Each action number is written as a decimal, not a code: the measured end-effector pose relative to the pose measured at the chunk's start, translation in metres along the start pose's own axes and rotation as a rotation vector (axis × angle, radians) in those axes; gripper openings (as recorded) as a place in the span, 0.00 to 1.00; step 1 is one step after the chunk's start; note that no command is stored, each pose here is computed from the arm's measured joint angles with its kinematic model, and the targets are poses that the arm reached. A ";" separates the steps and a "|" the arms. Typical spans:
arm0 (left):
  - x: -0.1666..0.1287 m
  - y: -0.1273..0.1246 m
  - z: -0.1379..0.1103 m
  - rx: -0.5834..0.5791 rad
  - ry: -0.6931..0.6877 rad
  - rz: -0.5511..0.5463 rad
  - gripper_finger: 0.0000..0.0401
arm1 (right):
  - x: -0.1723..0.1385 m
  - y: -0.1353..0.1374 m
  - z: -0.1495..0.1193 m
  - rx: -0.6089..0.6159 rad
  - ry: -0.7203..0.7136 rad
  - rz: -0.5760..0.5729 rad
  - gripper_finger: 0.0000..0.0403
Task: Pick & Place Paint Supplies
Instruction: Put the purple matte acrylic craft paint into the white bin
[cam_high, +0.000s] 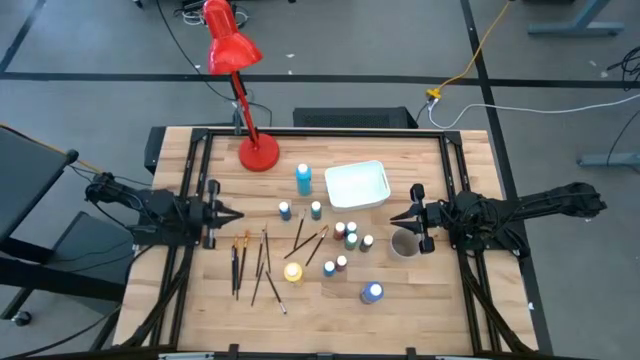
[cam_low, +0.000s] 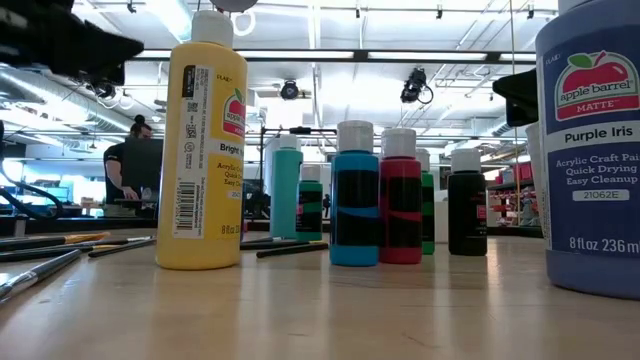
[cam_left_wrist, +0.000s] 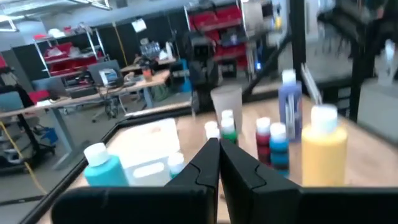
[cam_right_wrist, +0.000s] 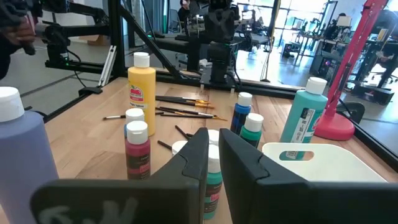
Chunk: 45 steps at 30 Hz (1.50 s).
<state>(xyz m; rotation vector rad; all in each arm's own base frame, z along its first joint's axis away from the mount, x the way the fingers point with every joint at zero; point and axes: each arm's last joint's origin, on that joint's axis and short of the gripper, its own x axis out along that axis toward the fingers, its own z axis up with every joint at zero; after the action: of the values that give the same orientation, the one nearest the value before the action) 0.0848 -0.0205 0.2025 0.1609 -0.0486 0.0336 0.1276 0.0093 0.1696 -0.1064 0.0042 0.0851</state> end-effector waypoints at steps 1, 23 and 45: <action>0.000 0.000 0.002 -0.021 -0.019 0.004 0.04 | 0.000 0.000 0.000 0.000 0.000 0.000 0.11; -0.001 0.001 0.013 -0.195 -0.134 -0.062 0.04 | 0.000 0.000 0.000 0.000 0.000 0.000 0.11; -0.001 0.002 0.013 -0.193 -0.129 -0.008 0.23 | 0.000 0.000 0.000 0.000 0.000 0.000 0.11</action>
<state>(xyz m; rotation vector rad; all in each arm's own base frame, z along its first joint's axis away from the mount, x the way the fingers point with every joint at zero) 0.0833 -0.0206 0.2155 -0.0301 -0.1793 0.0107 0.1277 0.0093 0.1697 -0.1062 0.0039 0.0852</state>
